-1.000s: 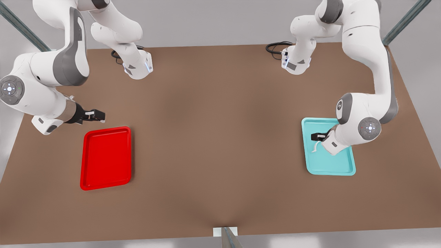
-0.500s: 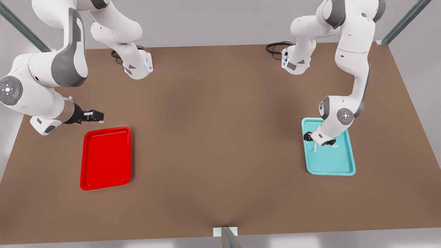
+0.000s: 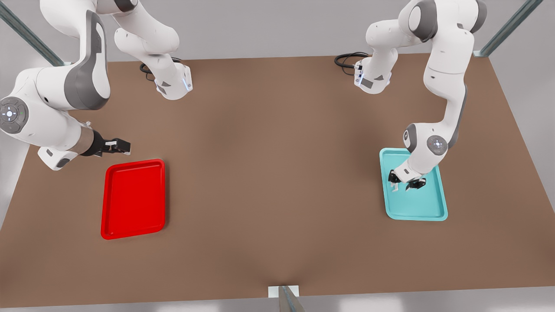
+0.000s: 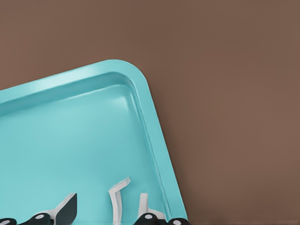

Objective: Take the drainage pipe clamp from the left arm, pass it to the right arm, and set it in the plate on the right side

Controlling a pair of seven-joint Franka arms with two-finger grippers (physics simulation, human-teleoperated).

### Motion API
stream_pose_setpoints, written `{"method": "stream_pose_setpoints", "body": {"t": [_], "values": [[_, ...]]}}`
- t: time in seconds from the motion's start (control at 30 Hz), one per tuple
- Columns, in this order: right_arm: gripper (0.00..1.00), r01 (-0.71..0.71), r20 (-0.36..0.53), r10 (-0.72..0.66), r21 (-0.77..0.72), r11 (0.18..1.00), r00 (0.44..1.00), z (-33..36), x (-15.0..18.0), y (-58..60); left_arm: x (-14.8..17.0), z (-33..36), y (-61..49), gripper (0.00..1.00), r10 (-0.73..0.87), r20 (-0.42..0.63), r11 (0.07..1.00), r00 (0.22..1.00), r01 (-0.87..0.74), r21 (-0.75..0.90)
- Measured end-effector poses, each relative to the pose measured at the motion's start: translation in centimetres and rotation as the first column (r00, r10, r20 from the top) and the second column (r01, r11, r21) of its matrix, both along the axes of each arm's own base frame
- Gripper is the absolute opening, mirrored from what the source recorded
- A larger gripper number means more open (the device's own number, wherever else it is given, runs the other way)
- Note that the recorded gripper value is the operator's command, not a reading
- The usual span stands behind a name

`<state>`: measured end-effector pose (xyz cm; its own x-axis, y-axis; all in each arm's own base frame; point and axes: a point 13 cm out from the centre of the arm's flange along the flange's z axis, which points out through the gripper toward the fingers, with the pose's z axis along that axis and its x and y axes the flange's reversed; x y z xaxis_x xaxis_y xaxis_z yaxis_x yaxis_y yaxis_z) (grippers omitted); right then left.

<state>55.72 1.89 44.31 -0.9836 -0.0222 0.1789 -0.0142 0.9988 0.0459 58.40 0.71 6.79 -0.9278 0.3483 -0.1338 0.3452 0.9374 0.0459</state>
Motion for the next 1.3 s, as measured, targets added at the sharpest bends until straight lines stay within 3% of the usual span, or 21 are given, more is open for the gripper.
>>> {"method": "stream_pose_setpoints", "body": {"t": [0.13, 0.4, 0.53, 0.87, 1.07, 1.3], "values": [[1.00, 0.004, -0.002, -0.004, 0.000, 1.000, 1.000, 0.0, 0.0, -0.3, -0.9, -1.0, 0.5, 0.63, -0.013, -0.019, 1.000, 1.000, 0.013, 0.005], [1.00, 0.003, -0.003, -0.003, 0.000, 1.000, 1.000, 0.0, -0.1, -0.2, -1.7, -2.3, 0.8, 0.55, -0.037, -0.043, 0.999, 0.998, 0.038, 0.008], [1.00, 0.003, -0.004, -0.003, 0.000, 1.000, 1.000, 0.0, -0.1, -0.2, -1.8, -2.6, 0.9, 0.44, -0.045, -0.048, 0.999, 0.998, 0.046, 0.009], [1.00, 0.006, -0.005, -0.006, 0.000, 1.000, 1.000, -0.1, -0.1, -0.4, -1.8, -3.0, 0.8, 0.41, -0.056, -0.052, 0.998, 0.997, 0.056, 0.007], [1.00, 0.005, -0.005, -0.005, 0.000, 1.000, 1.000, -0.1, -0.1, -0.4, -1.7, -3.1, 0.6, 0.21, -0.059, -0.051, 0.998, 0.997, 0.059, 0.007], [1.00, 0.005, -0.004, -0.005, 0.001, 1.000, 1.000, -0.1, -0.1, -0.3, -0.2, -1.0, 0.5, 0.21, -0.051, -0.013, 0.999, 0.999, 0.051, 0.010]]}}
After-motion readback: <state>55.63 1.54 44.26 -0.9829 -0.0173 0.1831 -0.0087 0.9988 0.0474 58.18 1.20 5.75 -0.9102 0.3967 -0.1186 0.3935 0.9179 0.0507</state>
